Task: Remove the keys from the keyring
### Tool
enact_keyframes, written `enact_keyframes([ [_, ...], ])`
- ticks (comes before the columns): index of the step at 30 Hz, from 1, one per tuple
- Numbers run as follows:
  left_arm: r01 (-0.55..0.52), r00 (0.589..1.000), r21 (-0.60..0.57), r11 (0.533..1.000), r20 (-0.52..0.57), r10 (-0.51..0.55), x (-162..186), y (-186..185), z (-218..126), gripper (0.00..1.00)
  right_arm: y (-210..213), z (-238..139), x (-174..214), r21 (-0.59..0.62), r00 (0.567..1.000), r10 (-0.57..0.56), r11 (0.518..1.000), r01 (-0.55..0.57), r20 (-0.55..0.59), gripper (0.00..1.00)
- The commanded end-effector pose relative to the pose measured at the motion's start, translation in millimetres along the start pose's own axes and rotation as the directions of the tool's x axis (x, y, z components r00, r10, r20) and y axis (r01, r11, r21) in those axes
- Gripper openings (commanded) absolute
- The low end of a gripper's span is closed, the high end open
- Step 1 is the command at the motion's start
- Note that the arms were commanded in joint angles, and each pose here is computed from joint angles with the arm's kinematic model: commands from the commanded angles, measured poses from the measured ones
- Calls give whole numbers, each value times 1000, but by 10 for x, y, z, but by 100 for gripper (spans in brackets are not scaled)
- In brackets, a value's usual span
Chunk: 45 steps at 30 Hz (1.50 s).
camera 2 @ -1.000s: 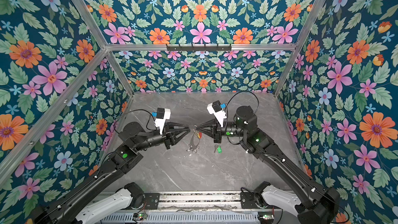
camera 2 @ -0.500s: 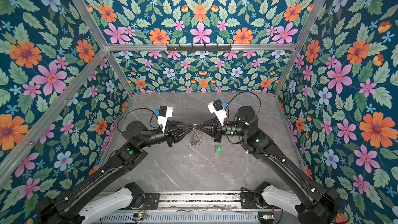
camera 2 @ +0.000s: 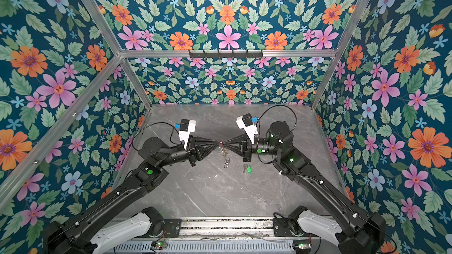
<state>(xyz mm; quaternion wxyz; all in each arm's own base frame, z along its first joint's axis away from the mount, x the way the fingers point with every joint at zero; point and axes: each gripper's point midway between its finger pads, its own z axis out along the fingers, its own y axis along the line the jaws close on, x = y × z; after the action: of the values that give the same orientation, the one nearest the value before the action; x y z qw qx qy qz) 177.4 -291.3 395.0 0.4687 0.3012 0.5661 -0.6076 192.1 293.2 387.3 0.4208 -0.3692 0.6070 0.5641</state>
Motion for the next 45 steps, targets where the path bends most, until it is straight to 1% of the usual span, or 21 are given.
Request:
enact_keyframes([
  [1, -12, 1000, 52, 999, 22, 11, -69, -98, 9, 12, 42, -10, -123, -7, 998, -38, 999, 38, 46, 0],
  [4, -4, 1000, 48, 999, 18, 3, -49, -75, 14, 13, 46, -17, -142, -4, 998, -43, 999, 43, 55, 0],
  [8, -2, 1000, 24, 1000, 27, 1, -48, -35, 1, 16, 56, -29, -159, 2, 997, -51, 999, 51, 63, 0],
  [12, -3, 999, 13, 1000, 35, 3, -65, -36, -16, 24, 56, -48, -171, 15, 996, -61, 998, 60, 69, 0],
  [13, -3, 999, 10, 1000, 36, 3, -66, -33, -20, 25, 56, -52, -174, 17, 996, -63, 998, 62, 70, 0],
  [15, -5, 999, 11, 1000, 40, 5, -73, -43, -24, 25, 59, -55, -178, 19, 995, -65, 998, 64, 72, 0],
  [18, 4, 999, 37, 999, 41, -6, -67, -66, -9, 19, 55, -48, -175, 17, 995, -63, 998, 62, 71, 0],
  [19, 11, 999, 35, 999, 38, -13, -51, -47, -3, 21, 48, -46, -174, 18, 995, -63, 998, 61, 72, 0],
  [20, 17, 999, 42, 999, 37, -19, -40, -44, 2, 26, 41, -41, -164, 18, 996, -59, 998, 58, 71, 0],
  [21, 26, 999, 47, 999, 31, -28, -17, -35, 12, 29, 27, -39, -158, 21, 996, -56, 998, 54, 70, 0],
  [23, 37, 999, 42, 998, 27, -38, 27, 6, 19, 30, -2, -32, -132, 30, 997, -50, 998, 48, 67, 0],
  [26, 38, 999, 19, 999, 33, -38, 67, 45, -11, 36, -38, -32, -92, 42, 997, -41, 998, 39, 61, 0],
  [30, 35, 999, -38, 999, 32, -33, 120, 135, -71, 36, -77, -30, -31, 54, 998, -36, 998, 33, 49, 0],
  [34, 47, 999, 23, 999, 20, -48, 181, 81, -89, 37, -107, -27, -14, 63, 998, -34, 998, 31, 46, 0],
  [36, 72, 997, 45, 996, 5, -72, 245, 116, -55, 37, -93, -18, -26, 51, 998, -34, 998, 31, 50, 0],
  [39, 88, 996, 101, 991, 25, -91, 232, 119, -1, 39, -85, 0, -29, 35, 998, -24, 999, 23, 52, 0],
  [42, 77, 995, 172, 982, 46, -86, 191, 56, 26, 39, -104, 9, -24, 37, 999, -16, 999, 14, 52, 0],
  [43, 79, 995, 187, 979, 46, -89, 194, 48, 35, 37, -108, 8, -25, 40, 998, -15, 999, 13, 53, 0],
  [45, 95, 993, 215, 972, 47, -108, 200, 41, 46, 19, -127, 16, -7, 42, 999, -6, 999, 4, 50, 0],
])
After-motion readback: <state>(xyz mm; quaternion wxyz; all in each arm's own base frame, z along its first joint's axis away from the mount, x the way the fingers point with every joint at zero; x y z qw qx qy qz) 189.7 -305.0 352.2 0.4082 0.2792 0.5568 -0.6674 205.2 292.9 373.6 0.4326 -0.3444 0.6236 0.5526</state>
